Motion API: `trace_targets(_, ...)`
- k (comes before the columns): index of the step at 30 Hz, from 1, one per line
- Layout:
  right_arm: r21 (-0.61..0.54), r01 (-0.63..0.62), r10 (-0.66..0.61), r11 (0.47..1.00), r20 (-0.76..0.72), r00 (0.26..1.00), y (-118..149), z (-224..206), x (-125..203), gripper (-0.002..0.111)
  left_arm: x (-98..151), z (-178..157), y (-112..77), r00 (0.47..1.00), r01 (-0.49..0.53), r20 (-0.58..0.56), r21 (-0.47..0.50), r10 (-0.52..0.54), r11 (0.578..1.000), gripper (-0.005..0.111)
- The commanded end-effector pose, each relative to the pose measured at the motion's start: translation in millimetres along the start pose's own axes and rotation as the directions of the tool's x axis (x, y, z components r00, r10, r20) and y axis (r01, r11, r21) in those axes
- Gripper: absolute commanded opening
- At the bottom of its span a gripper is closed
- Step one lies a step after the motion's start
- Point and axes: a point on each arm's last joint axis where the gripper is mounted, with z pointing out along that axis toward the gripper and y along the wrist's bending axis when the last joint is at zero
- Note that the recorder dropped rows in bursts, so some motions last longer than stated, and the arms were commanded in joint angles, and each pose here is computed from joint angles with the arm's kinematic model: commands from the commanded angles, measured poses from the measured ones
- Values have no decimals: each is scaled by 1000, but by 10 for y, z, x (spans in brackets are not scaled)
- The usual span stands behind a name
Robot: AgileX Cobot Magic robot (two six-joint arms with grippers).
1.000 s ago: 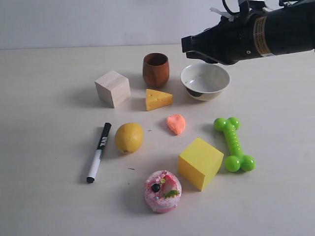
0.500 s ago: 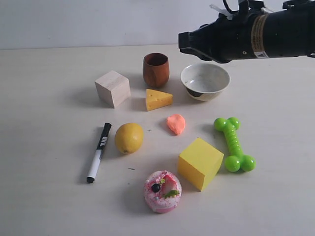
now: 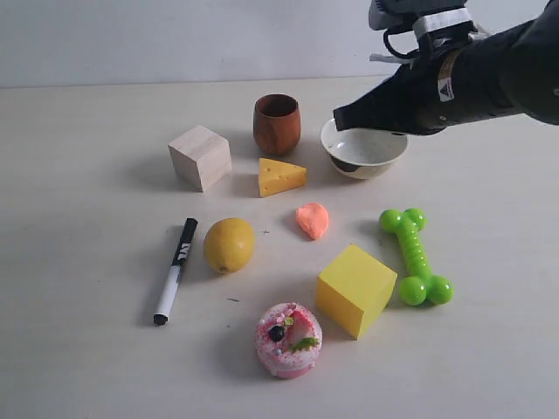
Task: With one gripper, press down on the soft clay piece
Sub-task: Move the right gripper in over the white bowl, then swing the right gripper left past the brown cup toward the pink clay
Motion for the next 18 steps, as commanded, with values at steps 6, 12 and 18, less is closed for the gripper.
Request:
trace_targets(6,-219,13,-51,976,-171,984,335,-392,-493,0,5,-1,-1,1000,4,6,2,-4,1000,4)
trace_targets(12,-268,-66,23,961,-161,987,394,-446,-585,0,5,-1,-1,1000,4,6,2,-4,1000,4)
trace_targets(18,-231,-181,105,956,-308,946,404,-358,-460,0,5,-1,-1,1000,4,6,2,-4,1000,4)
